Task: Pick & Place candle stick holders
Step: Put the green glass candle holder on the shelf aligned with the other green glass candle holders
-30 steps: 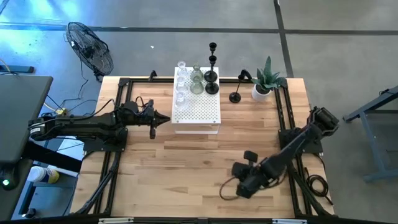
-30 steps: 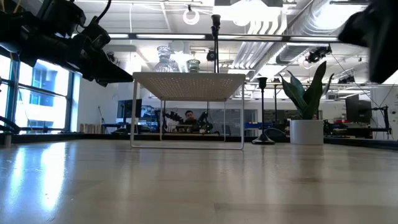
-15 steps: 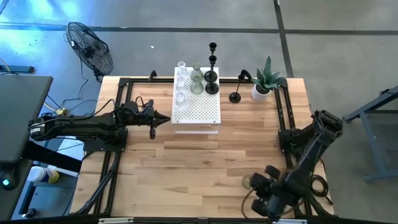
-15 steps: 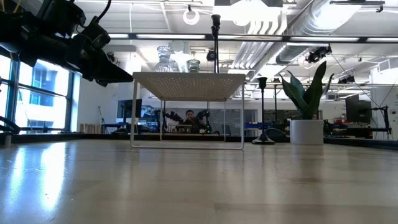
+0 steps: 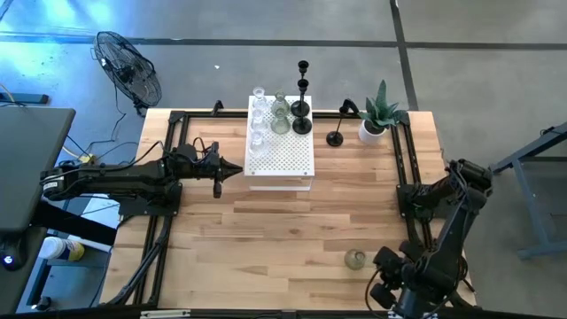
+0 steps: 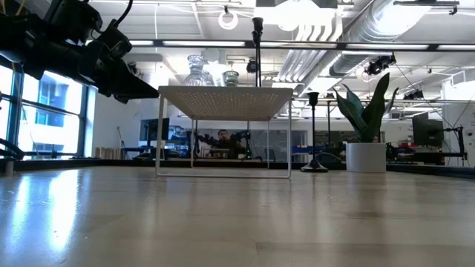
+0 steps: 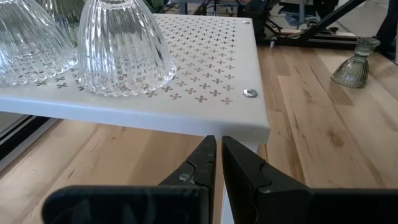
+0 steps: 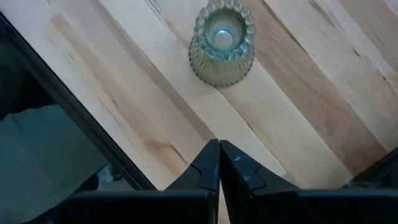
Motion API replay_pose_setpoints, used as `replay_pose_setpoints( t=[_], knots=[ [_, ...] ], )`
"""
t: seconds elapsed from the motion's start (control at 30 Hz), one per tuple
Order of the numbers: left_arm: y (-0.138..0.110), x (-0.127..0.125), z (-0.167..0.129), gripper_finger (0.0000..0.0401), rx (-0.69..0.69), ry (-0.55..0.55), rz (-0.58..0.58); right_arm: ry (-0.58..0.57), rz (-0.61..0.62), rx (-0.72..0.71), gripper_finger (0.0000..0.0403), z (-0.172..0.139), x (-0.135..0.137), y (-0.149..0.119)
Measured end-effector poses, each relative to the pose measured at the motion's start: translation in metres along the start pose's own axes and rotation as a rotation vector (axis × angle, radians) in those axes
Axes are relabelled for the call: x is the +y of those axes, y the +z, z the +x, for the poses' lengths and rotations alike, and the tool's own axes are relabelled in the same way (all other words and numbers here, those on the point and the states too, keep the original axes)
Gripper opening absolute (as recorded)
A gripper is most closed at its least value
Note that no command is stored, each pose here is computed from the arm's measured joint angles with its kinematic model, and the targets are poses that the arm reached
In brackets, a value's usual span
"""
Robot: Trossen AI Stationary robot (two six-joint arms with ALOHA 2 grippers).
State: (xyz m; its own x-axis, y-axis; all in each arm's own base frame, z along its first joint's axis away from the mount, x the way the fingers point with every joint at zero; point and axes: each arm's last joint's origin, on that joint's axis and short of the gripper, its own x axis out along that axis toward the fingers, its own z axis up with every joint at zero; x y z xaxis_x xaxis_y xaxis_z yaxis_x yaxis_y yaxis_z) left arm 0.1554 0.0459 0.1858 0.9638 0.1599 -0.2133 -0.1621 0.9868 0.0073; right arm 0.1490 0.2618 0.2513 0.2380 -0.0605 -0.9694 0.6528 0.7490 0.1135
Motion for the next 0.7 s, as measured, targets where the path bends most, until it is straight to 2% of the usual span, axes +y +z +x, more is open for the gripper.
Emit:
replay_pose_setpoints(
  t=[0.53,0.7],
  knots=[
    [0.0,0.0001,0.0,0.0023,0.0,0.0,0.0,0.034,-0.106,-0.212,0.0005,-0.0011,0.0,0.001],
    [0.0,0.0,0.0,0.0023,0.0,0.0,0.0,0.015,-0.117,-0.226,0.0019,0.0066,0.0025,-0.0065]
  ],
)
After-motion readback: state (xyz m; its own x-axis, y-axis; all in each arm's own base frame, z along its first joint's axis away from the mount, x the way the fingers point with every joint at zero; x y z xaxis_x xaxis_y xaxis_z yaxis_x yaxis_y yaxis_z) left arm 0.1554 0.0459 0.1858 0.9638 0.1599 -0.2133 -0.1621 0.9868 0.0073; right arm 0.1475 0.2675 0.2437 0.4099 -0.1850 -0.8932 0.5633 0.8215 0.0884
